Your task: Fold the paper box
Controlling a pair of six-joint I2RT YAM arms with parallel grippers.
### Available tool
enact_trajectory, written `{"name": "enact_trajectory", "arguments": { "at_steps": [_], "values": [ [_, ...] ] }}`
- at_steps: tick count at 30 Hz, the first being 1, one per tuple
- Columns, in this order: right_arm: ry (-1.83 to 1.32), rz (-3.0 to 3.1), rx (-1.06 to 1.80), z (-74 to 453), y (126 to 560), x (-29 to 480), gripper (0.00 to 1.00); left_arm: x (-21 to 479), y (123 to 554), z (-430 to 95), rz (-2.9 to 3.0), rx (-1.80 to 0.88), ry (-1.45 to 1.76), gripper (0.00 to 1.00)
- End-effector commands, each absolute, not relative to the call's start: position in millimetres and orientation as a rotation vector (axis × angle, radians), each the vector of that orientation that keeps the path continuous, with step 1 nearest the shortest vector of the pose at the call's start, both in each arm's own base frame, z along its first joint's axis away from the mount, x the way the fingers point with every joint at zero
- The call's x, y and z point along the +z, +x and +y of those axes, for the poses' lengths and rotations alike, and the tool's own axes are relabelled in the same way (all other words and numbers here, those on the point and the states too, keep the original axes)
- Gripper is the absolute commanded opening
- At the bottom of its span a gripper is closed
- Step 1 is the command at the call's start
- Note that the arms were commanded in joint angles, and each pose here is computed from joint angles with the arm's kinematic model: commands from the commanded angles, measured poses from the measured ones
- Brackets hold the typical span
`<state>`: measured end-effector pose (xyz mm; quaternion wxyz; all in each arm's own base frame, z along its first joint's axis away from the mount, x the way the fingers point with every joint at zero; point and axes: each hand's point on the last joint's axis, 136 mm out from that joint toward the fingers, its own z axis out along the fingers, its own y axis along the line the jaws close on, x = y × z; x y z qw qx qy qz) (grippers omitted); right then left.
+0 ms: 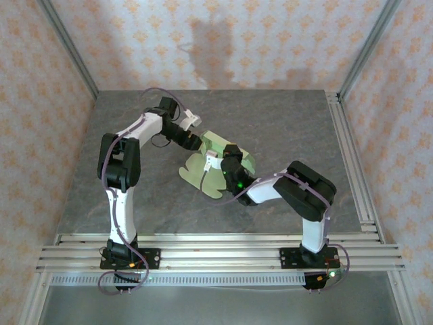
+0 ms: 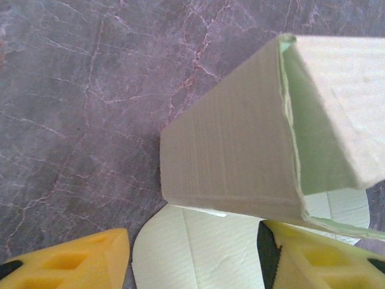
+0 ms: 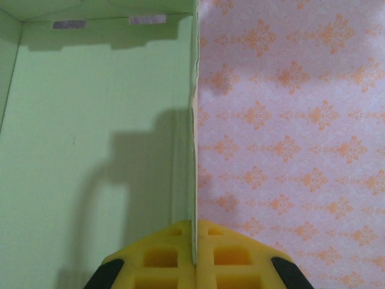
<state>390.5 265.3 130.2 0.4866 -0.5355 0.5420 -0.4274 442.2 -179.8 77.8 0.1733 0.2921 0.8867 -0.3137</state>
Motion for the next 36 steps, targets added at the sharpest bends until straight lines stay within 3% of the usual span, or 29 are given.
{"name": "enact_trajectory", "arguments": {
  "at_steps": [1, 3, 23, 36],
  "values": [
    [-1.275, 1.336, -1.018, 264, 386, 138, 0.0, 95, 441, -186, 2.468, -0.876, 0.823, 0.56],
    [-1.275, 1.337, -1.014, 264, 386, 138, 0.0, 97, 440, -189, 2.458, -0.881, 0.832, 0.5],
    [-1.294, 1.366, -0.989, 267, 384, 133, 0.0, 97, 455, -202, 2.437, -0.829, 0.75, 0.48],
    [-1.293, 1.385, -0.973, 268, 383, 130, 0.0, 95, 456, -206, 2.409, -0.799, 0.673, 0.3]
  ]
}}
